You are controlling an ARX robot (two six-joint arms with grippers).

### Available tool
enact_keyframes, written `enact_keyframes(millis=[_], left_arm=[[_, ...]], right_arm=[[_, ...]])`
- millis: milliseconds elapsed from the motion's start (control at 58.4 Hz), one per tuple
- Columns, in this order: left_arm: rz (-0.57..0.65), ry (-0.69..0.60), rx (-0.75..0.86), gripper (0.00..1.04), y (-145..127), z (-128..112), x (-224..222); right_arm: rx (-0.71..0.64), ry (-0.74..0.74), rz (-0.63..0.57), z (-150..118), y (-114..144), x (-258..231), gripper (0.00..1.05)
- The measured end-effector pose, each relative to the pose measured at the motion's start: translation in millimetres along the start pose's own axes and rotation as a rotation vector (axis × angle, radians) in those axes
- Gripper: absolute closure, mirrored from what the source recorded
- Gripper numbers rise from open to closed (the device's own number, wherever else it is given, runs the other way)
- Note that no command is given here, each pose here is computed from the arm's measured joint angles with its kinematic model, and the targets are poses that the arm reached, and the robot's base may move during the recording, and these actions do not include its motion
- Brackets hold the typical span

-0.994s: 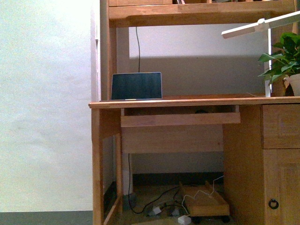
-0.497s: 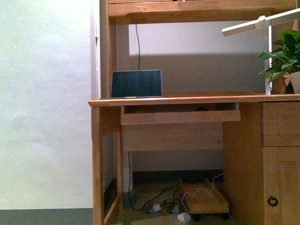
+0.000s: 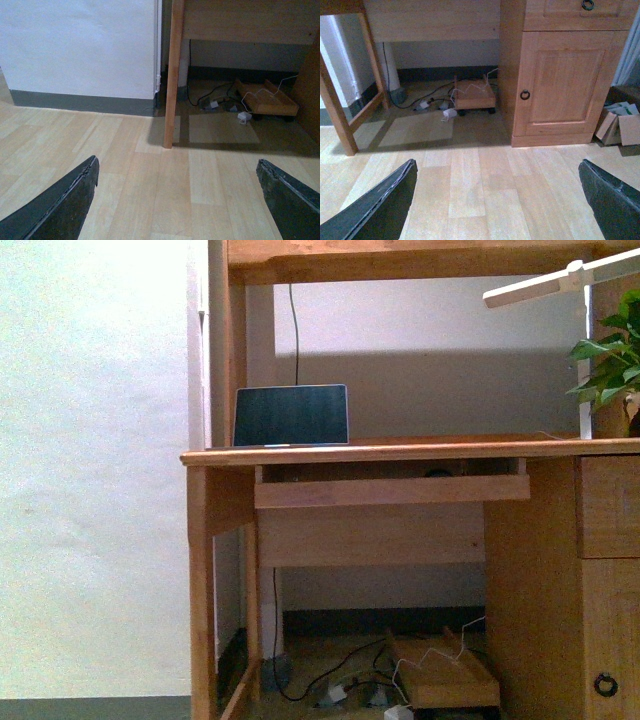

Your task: Place mouse

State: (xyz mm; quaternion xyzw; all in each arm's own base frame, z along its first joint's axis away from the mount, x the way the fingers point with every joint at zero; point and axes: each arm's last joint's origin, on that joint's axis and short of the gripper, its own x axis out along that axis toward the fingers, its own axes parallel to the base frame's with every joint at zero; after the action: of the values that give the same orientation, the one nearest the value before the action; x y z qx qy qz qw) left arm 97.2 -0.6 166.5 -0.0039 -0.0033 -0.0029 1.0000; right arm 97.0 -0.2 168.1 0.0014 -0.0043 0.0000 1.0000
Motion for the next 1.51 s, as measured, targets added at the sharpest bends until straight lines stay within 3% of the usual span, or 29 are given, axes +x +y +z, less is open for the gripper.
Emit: enact_keyframes(millis=[1508], left_arm=[[0.000, 0.000, 0.000, 0.08, 0.0, 0.0, 0.0]], right_arm=[[0.000, -0.002, 0.000, 0.1, 0.0, -0.1, 0.07]])
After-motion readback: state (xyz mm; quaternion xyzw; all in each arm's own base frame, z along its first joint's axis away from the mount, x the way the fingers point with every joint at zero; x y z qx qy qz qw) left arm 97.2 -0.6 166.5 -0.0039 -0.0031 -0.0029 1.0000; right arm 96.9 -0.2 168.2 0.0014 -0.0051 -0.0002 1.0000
